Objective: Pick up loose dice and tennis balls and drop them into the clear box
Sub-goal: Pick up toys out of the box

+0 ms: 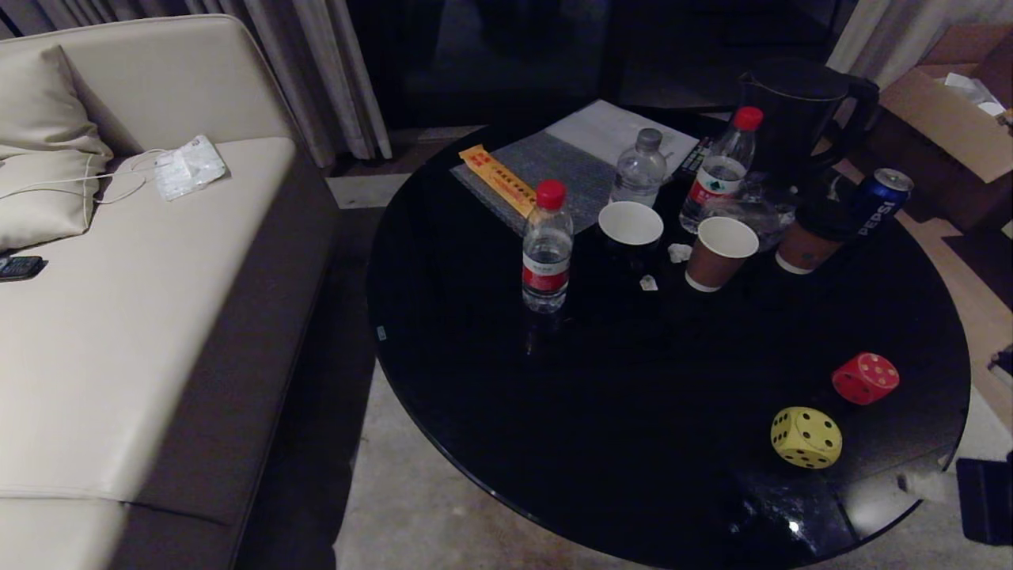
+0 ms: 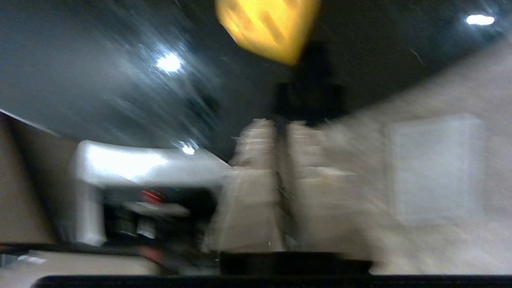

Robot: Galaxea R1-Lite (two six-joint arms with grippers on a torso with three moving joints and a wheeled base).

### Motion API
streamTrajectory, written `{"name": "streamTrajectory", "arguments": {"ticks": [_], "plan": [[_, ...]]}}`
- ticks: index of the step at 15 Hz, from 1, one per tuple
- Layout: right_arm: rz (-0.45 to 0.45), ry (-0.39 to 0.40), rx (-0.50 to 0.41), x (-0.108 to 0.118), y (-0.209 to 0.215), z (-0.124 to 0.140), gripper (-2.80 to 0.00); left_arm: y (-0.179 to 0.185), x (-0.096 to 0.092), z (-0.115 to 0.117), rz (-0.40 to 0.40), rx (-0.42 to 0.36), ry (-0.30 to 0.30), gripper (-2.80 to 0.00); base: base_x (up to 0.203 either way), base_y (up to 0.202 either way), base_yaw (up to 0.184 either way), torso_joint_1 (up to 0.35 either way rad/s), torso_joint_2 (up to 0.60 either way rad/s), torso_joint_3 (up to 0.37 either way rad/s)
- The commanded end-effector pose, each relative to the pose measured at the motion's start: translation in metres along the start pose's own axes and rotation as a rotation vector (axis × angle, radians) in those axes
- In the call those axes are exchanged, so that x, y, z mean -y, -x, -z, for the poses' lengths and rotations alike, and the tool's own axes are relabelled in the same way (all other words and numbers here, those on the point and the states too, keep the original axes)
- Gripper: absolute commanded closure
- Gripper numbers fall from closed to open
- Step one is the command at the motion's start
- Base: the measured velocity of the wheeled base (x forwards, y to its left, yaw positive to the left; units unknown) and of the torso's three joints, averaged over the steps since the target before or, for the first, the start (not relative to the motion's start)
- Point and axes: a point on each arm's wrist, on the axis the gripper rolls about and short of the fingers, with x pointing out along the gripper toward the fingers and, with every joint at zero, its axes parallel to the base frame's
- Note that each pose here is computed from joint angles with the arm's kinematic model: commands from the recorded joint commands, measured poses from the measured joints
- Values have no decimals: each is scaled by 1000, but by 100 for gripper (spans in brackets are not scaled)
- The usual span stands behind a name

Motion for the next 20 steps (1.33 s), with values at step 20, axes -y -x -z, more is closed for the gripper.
{"name": "streamTrajectory", "arguments": {"ticks": [20], "plan": [[146, 1, -236, -11, -119, -59, -280, 0, 0, 0, -1, -3, 0, 0, 0, 0, 0, 0, 0, 0]]}}
